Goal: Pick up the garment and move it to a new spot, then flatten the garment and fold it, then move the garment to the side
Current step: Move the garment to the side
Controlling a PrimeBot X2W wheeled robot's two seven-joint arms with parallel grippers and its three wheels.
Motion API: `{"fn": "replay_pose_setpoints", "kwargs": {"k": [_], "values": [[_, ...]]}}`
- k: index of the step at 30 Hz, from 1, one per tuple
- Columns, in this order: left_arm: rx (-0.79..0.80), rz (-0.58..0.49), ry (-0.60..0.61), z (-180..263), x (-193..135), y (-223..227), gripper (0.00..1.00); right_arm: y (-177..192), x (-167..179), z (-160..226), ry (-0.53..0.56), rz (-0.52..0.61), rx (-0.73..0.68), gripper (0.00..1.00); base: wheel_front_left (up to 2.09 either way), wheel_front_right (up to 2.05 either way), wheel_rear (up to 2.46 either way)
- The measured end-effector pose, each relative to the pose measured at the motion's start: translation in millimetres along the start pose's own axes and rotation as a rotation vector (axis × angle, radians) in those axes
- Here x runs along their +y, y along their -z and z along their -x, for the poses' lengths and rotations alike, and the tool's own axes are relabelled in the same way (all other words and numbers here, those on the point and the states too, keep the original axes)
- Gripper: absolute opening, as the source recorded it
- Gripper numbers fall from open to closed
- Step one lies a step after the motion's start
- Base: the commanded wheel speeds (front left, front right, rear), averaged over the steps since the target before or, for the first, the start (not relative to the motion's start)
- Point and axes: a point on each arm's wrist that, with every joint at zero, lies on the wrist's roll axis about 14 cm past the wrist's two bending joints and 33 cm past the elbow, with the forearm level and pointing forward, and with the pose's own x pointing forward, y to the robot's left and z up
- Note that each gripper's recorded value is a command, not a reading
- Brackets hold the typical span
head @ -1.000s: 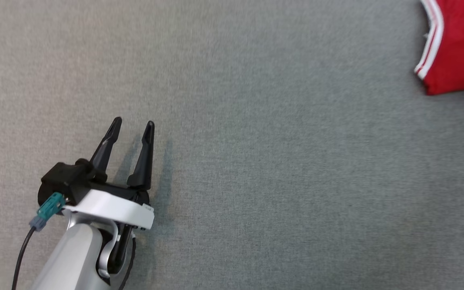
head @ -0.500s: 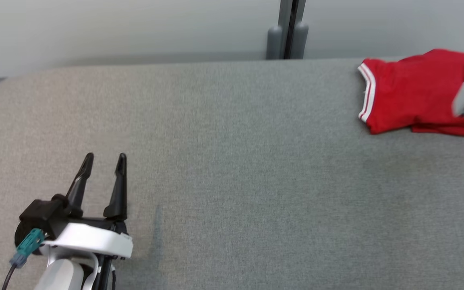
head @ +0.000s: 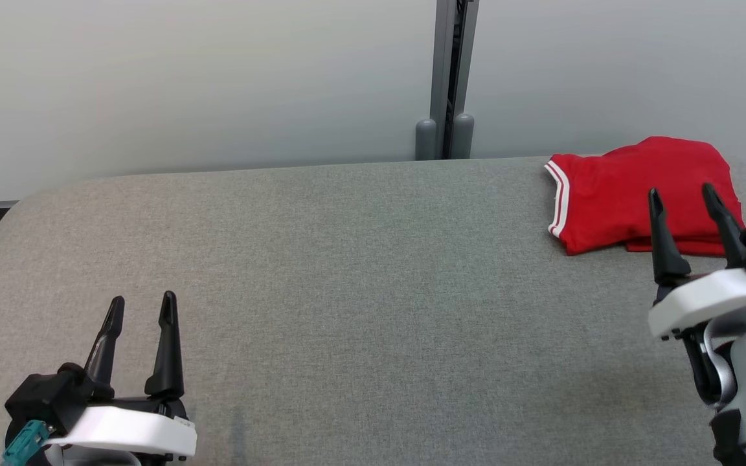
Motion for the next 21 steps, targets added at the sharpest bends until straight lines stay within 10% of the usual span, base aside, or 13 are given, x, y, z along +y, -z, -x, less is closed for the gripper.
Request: {"fn": "replay_pose_setpoints", "kwargs": {"k": [21], "values": [[0.069,-0.053,-0.018,25,1,29,1.0,51,29,79,0.01,-0.169,0.083,1.0,0.0,0.0,0.0]]}}
